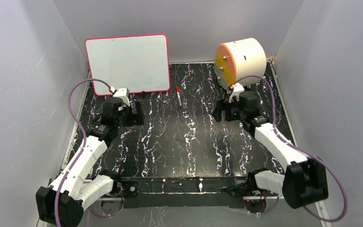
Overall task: Write a sentence on the whiteboard
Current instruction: Move the whiteboard marker to the center of the board, then move the whiteboard to the center of the board.
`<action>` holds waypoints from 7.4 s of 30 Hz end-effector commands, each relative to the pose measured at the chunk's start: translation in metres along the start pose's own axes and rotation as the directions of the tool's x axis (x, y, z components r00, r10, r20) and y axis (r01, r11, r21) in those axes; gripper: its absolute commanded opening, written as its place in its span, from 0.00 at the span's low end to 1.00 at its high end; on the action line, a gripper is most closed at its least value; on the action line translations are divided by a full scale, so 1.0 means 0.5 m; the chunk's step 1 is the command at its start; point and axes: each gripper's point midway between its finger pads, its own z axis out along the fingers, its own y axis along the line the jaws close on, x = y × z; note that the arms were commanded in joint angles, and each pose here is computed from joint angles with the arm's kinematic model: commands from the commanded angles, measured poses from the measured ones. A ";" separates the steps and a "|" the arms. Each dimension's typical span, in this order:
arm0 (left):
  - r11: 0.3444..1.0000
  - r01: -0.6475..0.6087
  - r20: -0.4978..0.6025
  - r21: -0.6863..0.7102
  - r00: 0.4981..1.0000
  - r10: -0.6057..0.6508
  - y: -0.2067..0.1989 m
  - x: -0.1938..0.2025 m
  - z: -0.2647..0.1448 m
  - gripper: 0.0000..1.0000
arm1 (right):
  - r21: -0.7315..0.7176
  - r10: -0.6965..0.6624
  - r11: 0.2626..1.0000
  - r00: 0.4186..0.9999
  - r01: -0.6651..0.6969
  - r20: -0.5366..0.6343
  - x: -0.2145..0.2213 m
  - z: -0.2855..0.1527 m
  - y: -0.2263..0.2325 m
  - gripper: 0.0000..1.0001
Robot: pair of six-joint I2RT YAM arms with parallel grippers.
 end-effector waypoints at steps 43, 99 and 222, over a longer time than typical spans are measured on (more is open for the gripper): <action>1.000 0.011 0.065 0.023 0.998 -0.013 -0.002 -0.018 -0.038 0.95 | 0.181 -0.167 0.967 0.982 0.182 -0.093 0.039 0.456 0.143 0.12; 0.956 0.201 -0.032 -0.214 0.977 -0.213 0.312 -0.110 0.298 0.79 | 0.251 -0.123 0.966 0.960 0.058 0.252 0.043 -0.062 0.029 0.99; 0.967 -0.118 0.268 0.228 0.962 0.054 -0.189 -0.075 -0.129 0.93 | 0.273 -0.014 0.960 0.989 0.055 -0.148 0.146 0.123 -0.008 0.68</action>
